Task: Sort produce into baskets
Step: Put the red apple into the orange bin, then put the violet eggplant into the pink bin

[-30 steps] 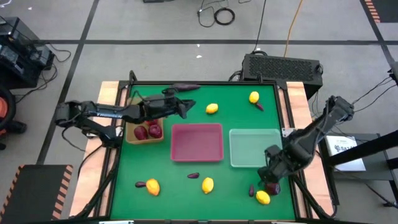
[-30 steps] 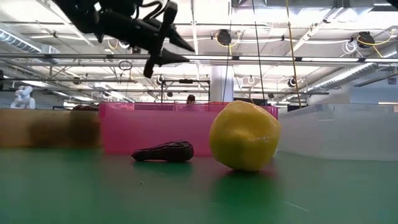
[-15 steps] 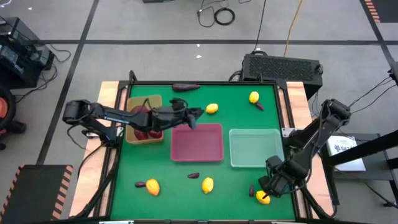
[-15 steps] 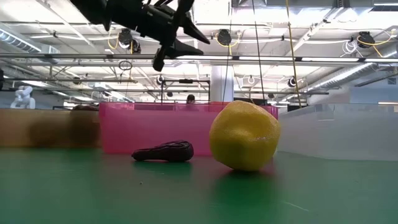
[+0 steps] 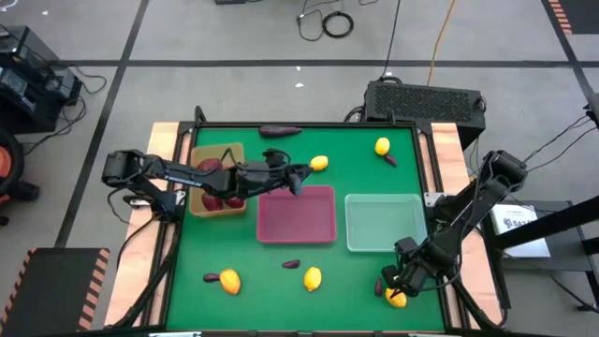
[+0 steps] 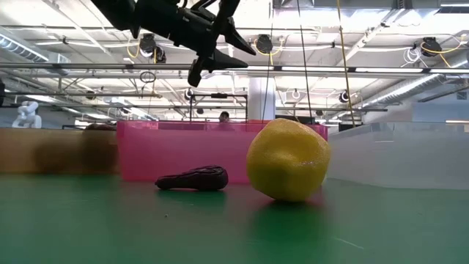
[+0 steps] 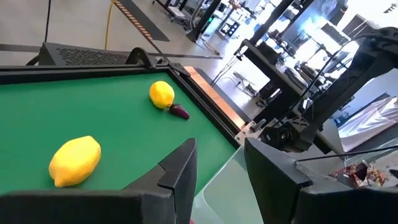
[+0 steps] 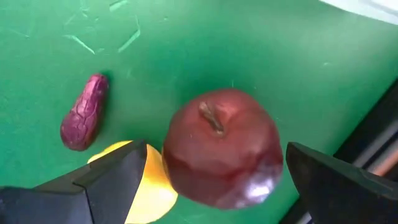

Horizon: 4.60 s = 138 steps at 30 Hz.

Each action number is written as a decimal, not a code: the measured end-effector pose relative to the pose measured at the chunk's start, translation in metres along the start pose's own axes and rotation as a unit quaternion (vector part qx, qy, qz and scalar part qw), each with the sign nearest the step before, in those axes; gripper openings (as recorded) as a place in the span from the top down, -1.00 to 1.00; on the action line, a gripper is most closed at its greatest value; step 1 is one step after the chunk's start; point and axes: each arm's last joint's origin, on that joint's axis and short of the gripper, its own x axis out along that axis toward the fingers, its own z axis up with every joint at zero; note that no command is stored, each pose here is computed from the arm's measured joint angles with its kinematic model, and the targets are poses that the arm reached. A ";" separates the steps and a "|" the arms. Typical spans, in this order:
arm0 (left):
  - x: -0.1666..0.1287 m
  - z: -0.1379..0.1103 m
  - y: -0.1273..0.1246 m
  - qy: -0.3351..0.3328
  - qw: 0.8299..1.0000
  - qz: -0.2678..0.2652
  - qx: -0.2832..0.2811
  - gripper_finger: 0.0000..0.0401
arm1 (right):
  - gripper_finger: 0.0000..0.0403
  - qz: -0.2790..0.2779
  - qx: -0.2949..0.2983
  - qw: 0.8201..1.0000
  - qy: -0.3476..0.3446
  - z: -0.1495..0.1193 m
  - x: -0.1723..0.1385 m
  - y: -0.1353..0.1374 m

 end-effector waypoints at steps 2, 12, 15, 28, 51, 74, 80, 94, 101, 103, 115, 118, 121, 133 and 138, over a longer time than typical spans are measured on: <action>0.000 0.000 0.000 0.001 1.000 0.000 0.001 0.30 | -0.86 -0.001 0.003 1.000 0.000 0.001 0.004 0.000; 0.000 0.000 0.000 0.003 1.000 -0.002 0.005 0.30 | -0.77 -0.003 0.000 1.000 0.002 0.002 0.008 -0.001; 0.000 0.000 0.000 0.004 1.000 -0.001 0.005 0.30 | -0.66 -0.009 -0.001 1.000 0.010 0.002 0.008 -0.001; 0.000 -0.001 0.000 0.015 0.999 -0.016 0.024 0.30 | -0.37 -0.011 -0.024 1.000 0.010 0.006 0.005 -0.001; -0.054 0.077 0.028 0.029 0.996 0.040 0.078 0.30 | -0.38 0.334 -0.156 0.914 -0.173 0.087 -0.087 0.037; -0.154 0.120 0.094 0.106 0.946 0.277 0.134 0.30 | -0.38 0.500 -0.249 0.748 -0.358 0.324 -0.142 0.170; -0.164 0.128 0.120 0.127 0.914 0.360 0.135 0.30 | -0.38 0.500 -0.266 0.720 -0.401 0.386 -0.144 0.229; -0.173 0.133 0.135 0.162 0.905 0.364 0.151 0.30 | -0.39 0.510 -0.267 0.704 -0.417 0.448 -0.105 0.297; -0.173 0.133 0.135 0.164 0.905 0.363 0.151 0.30 | -0.41 0.469 -0.311 0.698 -0.443 0.456 -0.091 0.297; -0.173 0.133 0.135 0.164 0.905 0.363 0.151 0.30 | -0.48 0.457 -0.333 0.684 -0.461 0.456 -0.092 0.297; -0.172 0.134 0.135 0.158 0.904 0.367 0.153 0.30 | -0.84 0.454 -0.327 0.689 -0.462 0.462 -0.093 0.292; -0.172 0.134 0.135 0.158 0.904 0.367 0.153 0.30 | -0.84 0.458 -0.324 0.690 -0.458 0.464 -0.094 0.291; -0.173 0.133 0.135 0.162 0.903 0.369 0.152 0.30 | -0.83 0.490 -0.319 0.697 -0.415 0.467 -0.094 0.288; -0.174 0.132 0.135 0.170 0.901 0.371 0.150 0.30 | -0.83 0.585 -0.328 0.728 -0.141 0.475 -0.092 0.268; -0.174 0.132 0.135 0.169 0.901 0.370 0.150 0.30 | -0.83 0.578 -0.347 0.724 -0.146 0.461 -0.121 0.263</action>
